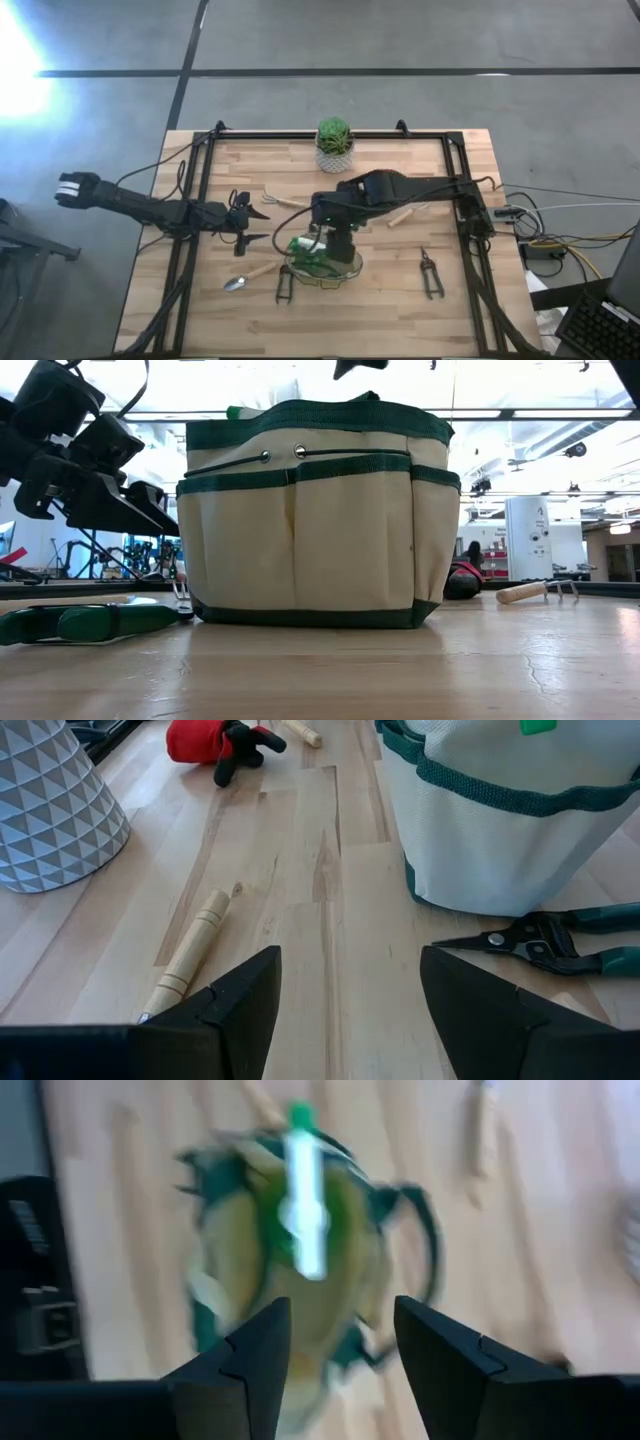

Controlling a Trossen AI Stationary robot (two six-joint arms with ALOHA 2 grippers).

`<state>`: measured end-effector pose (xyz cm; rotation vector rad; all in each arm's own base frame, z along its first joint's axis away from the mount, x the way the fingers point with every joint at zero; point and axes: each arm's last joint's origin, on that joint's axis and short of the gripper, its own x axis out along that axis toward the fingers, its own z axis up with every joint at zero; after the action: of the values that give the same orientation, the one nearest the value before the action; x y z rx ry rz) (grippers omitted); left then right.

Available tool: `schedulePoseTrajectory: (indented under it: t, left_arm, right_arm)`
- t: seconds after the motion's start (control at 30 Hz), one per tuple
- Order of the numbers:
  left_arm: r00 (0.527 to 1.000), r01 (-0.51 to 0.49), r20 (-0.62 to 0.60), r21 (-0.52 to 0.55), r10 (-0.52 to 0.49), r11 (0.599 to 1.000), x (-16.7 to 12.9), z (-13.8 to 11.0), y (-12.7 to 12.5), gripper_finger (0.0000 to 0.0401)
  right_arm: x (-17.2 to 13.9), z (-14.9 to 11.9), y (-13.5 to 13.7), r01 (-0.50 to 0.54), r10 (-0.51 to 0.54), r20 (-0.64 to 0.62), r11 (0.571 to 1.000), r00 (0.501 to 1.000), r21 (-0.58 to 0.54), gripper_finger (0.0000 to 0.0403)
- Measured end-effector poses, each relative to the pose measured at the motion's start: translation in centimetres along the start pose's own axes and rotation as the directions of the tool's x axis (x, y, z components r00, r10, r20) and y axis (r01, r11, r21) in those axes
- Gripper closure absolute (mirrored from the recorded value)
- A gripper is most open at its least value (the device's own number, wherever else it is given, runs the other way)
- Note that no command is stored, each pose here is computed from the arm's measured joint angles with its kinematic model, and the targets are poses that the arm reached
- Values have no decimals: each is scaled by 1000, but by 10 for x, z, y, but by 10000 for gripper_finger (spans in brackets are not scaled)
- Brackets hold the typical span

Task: Pick & Place Garden tools in Gardening bag
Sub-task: Put the red gloves into the white gardening bag

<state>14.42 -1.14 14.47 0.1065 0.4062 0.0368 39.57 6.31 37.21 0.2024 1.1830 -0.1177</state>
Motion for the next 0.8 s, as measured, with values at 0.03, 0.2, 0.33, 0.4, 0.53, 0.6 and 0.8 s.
schedulePoseTrajectory:
  t: [0.03,0.2,0.33,0.4,0.53,0.6,0.8]
  left_arm:
    - [1000,0,0,0,0,1000,0,0,0,160]
    - [1000,0,-1,0,0,1000,0,0,0,160]
    - [1000,0,-2,0,0,1000,0,0,0,160]
    - [1000,0,-1,0,0,1000,0,0,0,160]
    - [1000,0,-1,0,0,1000,0,0,0,160]
    - [1000,0,-1,0,0,1000,0,0,0,160]
    - [1000,0,-1,0,0,1000,0,0,0,160]
  right_arm:
    - [-2,-3,-2,35,-35,-11,999,999,13,239]
    - [-14,-10,-10,176,-176,-3,984,984,41,253]
    - [-23,-12,-12,177,-178,19,983,984,39,264]
    - [-28,-14,-13,182,-183,31,983,983,34,269]
    - [-40,-17,-15,184,-184,60,983,981,10,278]
    - [-49,-20,-18,191,-192,82,981,978,19,282]
    - [-67,-36,-28,275,-284,122,958,951,84,293]
